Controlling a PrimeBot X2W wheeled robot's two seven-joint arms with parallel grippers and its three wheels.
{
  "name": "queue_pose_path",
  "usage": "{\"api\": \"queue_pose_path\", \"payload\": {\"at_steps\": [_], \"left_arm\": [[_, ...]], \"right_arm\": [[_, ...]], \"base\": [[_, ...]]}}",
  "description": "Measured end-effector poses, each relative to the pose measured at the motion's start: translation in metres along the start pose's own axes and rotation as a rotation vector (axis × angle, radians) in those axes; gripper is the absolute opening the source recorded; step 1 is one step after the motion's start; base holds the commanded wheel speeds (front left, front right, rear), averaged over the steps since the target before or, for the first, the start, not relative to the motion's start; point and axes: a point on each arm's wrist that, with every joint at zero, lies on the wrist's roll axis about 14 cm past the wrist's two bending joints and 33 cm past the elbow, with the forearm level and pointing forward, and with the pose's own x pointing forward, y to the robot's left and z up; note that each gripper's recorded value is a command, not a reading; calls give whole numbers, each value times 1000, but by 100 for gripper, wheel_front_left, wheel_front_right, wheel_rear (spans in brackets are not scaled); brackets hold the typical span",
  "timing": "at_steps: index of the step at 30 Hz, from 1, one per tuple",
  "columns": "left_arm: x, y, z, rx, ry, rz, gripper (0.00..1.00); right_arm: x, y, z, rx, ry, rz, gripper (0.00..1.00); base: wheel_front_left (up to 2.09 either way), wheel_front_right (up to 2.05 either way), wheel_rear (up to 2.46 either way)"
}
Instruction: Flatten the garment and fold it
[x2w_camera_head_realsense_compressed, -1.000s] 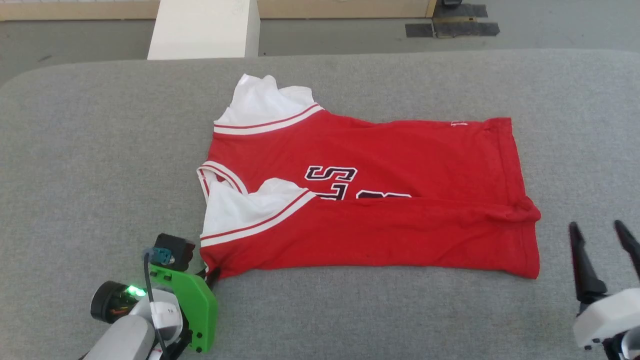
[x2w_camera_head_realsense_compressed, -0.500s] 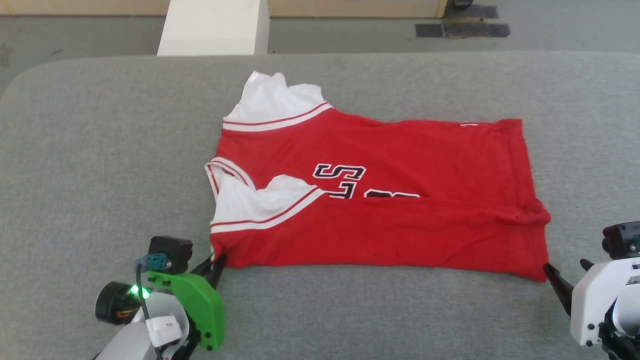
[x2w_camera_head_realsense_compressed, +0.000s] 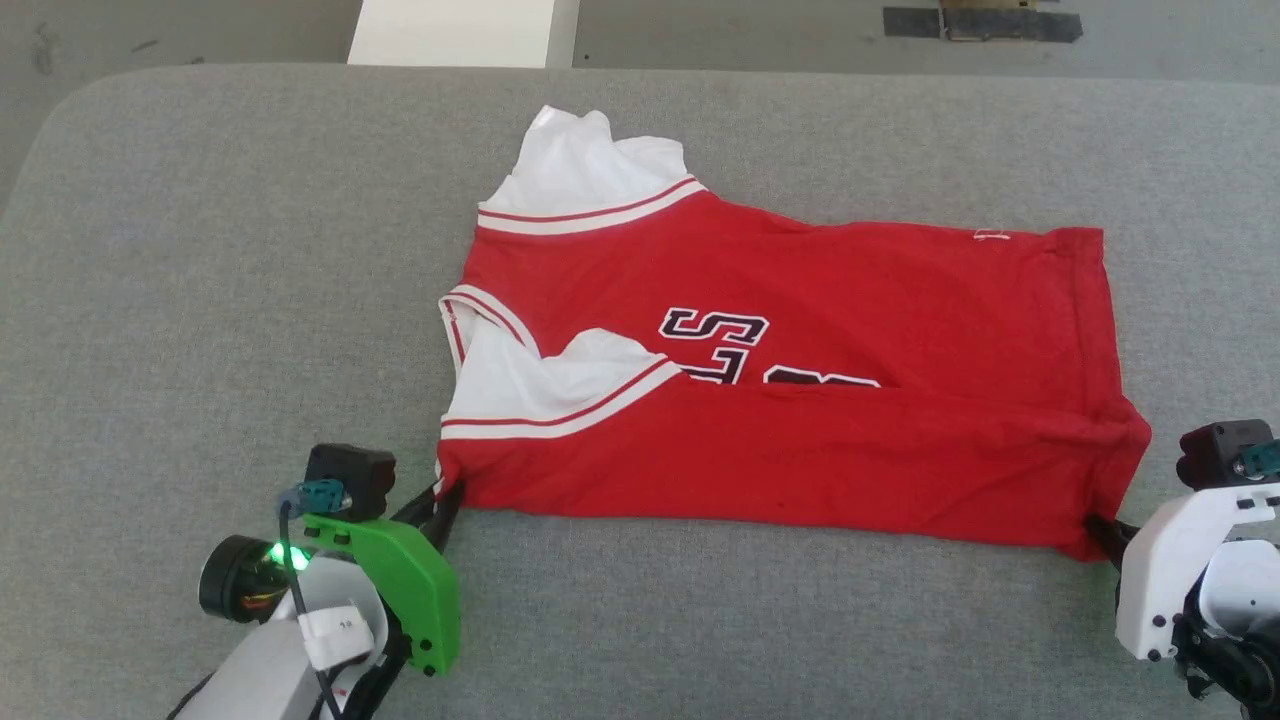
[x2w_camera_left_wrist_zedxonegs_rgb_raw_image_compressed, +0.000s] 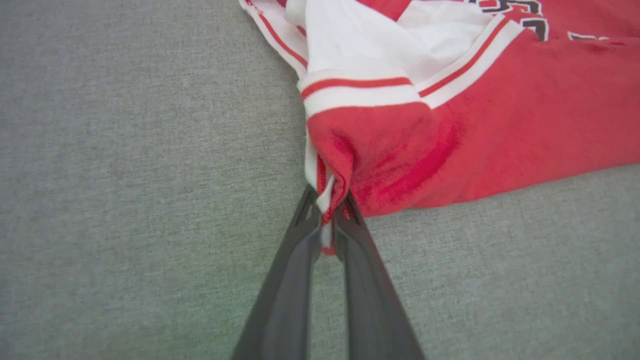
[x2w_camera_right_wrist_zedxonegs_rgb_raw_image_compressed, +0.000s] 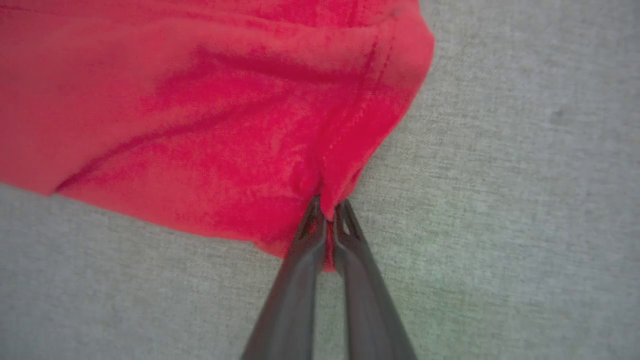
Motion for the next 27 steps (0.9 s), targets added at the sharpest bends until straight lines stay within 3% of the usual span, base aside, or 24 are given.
{"api": "queue_pose_path", "payload": {"at_steps": [8,13,23,27], "left_arm": [[-20,1,46,-123,-139,-10,0],[-45,-1,42,-170,-110,-14,0],[-77,-23,-38,-356,75,22,0],[-77,-25,-61,-435,94,54,0]], "right_arm": [[-37,-24,38,79,-171,-35,0],[-74,-45,59,93,-270,-80,0],[-81,-51,-36,183,-79,-128,0],[-75,-41,-57,231,-69,-117,0]], "base": [[0,0,0],[0,0,0],[0,0,0],[0,0,0]]}}
